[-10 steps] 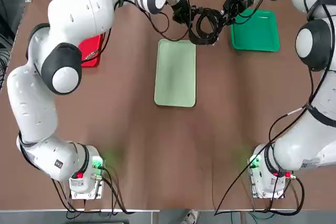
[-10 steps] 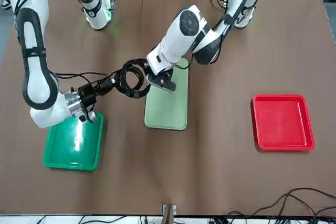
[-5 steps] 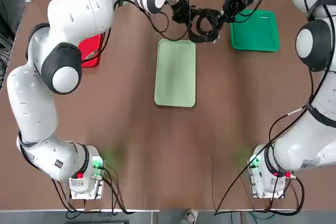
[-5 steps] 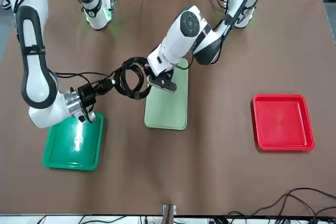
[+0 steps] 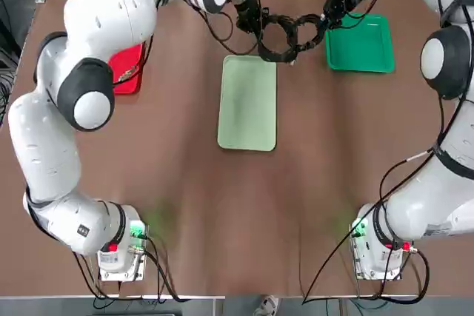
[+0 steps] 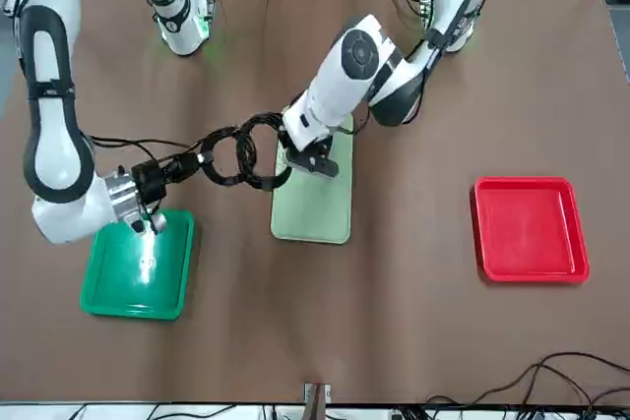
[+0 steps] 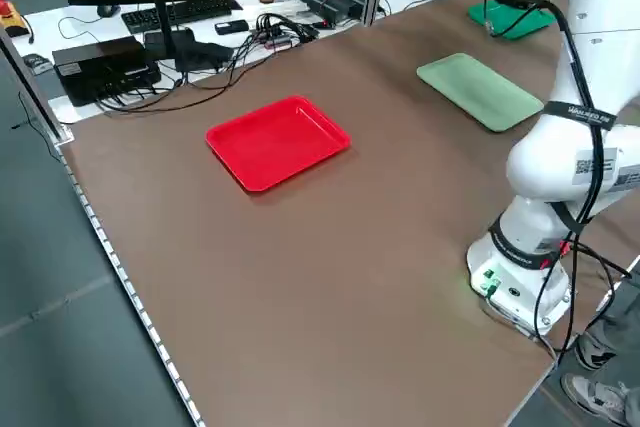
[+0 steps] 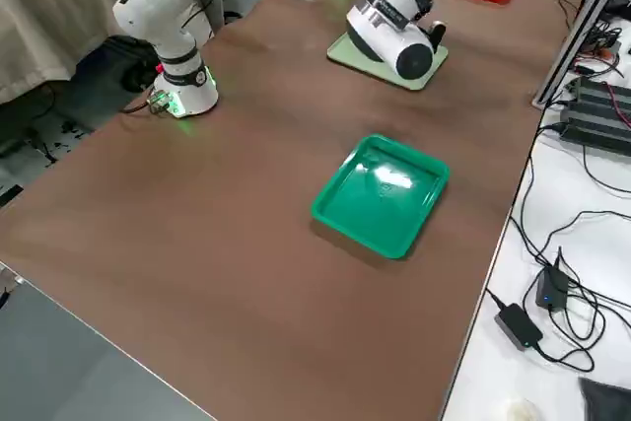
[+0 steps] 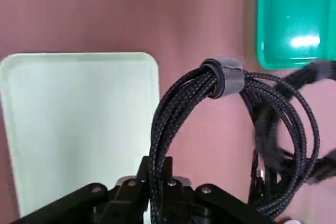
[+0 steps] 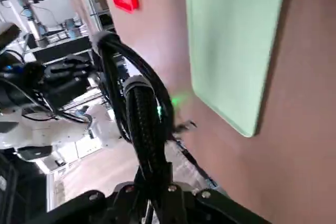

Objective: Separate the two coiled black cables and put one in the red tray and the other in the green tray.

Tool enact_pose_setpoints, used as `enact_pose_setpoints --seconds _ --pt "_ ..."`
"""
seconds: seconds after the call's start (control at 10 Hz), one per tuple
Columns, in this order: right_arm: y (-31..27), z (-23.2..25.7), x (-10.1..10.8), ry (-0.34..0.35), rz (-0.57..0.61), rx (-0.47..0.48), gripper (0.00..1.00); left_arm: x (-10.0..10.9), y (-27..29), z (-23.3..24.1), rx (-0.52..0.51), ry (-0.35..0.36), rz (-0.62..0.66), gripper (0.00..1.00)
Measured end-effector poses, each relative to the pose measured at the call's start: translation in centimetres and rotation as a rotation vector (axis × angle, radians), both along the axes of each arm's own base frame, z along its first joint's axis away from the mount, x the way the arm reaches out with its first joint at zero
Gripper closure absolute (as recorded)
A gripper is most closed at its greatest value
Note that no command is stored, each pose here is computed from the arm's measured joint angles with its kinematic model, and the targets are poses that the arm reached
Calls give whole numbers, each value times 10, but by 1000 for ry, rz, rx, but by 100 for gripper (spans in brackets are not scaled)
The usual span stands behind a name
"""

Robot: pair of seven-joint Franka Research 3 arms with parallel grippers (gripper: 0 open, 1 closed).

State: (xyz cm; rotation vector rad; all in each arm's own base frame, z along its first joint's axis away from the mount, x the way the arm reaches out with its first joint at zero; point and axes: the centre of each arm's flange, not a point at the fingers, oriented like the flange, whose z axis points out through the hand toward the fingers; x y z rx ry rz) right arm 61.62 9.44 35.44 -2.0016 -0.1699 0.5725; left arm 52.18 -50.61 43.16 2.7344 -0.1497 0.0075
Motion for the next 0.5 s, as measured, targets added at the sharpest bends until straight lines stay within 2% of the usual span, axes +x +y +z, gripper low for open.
enact_pose_setpoints --seconds 0.2,0.4,0.5 --pt "-46 7 8 -39 5 -120 87 14 28 5 56 0 19 89" --pt "-112 -8 16 -91 -6 -259 87 39 85 9 141 -26 33 89" --pt "-140 -20 23 -131 -10 -343 87 47 115 6 203 -17 29 89"
